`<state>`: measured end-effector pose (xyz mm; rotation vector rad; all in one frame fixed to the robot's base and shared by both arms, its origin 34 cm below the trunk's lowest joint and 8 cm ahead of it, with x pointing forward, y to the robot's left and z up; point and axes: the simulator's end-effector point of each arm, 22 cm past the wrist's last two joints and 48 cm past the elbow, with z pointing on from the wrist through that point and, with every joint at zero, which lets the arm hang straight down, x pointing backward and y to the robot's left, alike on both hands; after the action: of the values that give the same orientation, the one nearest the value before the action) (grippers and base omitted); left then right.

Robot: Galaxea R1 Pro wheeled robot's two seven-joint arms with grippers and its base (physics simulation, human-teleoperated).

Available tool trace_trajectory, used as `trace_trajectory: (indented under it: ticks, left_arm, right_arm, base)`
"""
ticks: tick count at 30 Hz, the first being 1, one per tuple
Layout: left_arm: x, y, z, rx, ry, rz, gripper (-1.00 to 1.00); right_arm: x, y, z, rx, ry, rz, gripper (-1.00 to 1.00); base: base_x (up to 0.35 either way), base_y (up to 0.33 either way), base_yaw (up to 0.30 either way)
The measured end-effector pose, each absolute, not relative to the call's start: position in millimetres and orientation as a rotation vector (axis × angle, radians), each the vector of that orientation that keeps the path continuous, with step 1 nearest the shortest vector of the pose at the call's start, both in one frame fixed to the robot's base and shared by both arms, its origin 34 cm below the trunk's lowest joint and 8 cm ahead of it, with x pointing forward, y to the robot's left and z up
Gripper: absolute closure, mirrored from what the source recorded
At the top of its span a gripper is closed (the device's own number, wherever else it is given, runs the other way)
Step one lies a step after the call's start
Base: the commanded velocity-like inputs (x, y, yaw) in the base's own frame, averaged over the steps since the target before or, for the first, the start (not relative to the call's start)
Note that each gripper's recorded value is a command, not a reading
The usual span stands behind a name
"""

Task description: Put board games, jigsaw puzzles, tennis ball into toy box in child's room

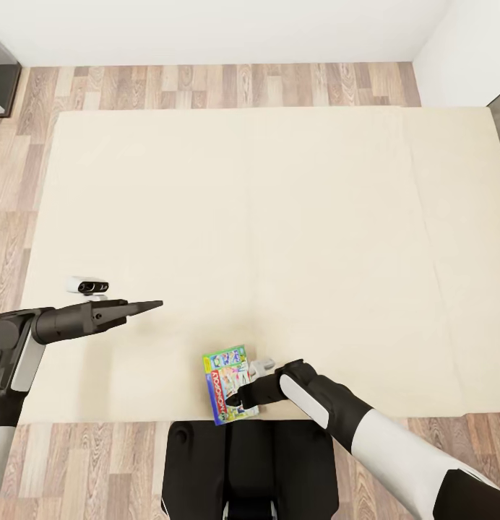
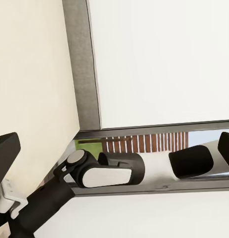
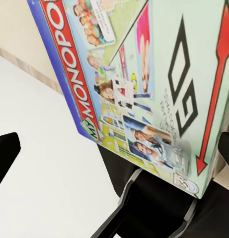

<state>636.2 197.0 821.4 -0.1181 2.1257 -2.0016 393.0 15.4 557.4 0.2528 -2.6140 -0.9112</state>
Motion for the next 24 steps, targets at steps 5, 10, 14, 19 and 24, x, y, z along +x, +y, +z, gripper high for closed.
trace_trajectory:
  ticks: [5,10,14,19,24]
  left_arm:
    - [636.2,197.0,821.4,-0.119,2.126,-2.002,-1.0]
    - [636.2,197.0,821.4,-0.119,2.126,-2.002,-1.0]
    - [636.2,196.9,821.4,-0.118,2.126,-2.002,-1.0]
    - [636.1,196.8,821.4,-0.118,2.126,-2.002,-1.0]
    - [636.0,196.7,821.4,-0.117,2.126,-2.003,-1.0]
  right_arm:
    - [393.2,15.4,557.4,0.252,-2.614,-0.912,-1.0]
    - [393.4,15.4,557.3,0.251,-2.615,-0.912,-1.0]
    - [393.5,15.4,557.3,0.251,-2.615,-0.912,-1.0]
    - [393.5,15.3,557.3,0.251,-2.615,-0.912,-1.0]
    - [393.5,15.4,557.4,0.251,-2.615,-0.912,-1.0]
  base:
    - [0.0,0.06,0.0]
    - [0.0,0.023,0.0]
    - [0.0,0.05,0.0]
    - [0.0,0.031,0.0]
    - [0.0,0.077,0.0]
